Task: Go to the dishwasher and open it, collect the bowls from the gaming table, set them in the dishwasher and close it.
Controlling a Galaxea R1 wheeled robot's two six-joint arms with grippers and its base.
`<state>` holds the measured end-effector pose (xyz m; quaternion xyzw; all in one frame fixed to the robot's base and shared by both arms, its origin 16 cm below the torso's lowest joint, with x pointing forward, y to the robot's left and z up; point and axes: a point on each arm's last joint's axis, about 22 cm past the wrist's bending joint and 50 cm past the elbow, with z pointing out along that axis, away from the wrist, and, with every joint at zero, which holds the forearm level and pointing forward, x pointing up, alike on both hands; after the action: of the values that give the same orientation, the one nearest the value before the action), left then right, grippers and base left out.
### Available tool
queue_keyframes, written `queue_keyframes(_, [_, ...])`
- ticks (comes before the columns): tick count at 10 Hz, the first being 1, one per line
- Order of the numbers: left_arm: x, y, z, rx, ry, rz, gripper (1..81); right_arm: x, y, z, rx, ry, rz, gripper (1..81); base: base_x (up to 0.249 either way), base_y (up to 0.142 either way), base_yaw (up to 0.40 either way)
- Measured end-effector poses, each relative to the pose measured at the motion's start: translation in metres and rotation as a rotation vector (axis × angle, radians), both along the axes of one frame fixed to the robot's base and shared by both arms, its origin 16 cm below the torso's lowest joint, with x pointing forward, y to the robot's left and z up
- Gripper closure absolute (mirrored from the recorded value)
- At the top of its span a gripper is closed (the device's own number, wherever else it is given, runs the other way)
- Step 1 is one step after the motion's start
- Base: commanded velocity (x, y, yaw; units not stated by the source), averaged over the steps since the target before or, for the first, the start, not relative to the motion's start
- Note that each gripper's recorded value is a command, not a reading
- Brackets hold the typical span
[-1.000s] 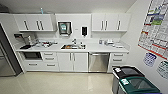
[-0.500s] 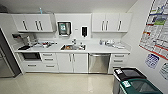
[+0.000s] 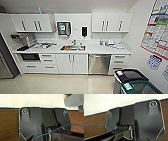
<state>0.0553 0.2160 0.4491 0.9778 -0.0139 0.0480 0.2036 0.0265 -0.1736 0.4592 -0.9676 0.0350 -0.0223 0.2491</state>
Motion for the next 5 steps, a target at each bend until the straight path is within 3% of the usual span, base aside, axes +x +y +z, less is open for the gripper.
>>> queue_keyframes(5, [0.0009, -0.0002, 0.0001, 0.0, -0.001, 0.0, 1.0, -0.0001, 0.0, 0.0, 0.0, 0.0, 0.0, 1.0, 0.091, 0.0, 0.0])
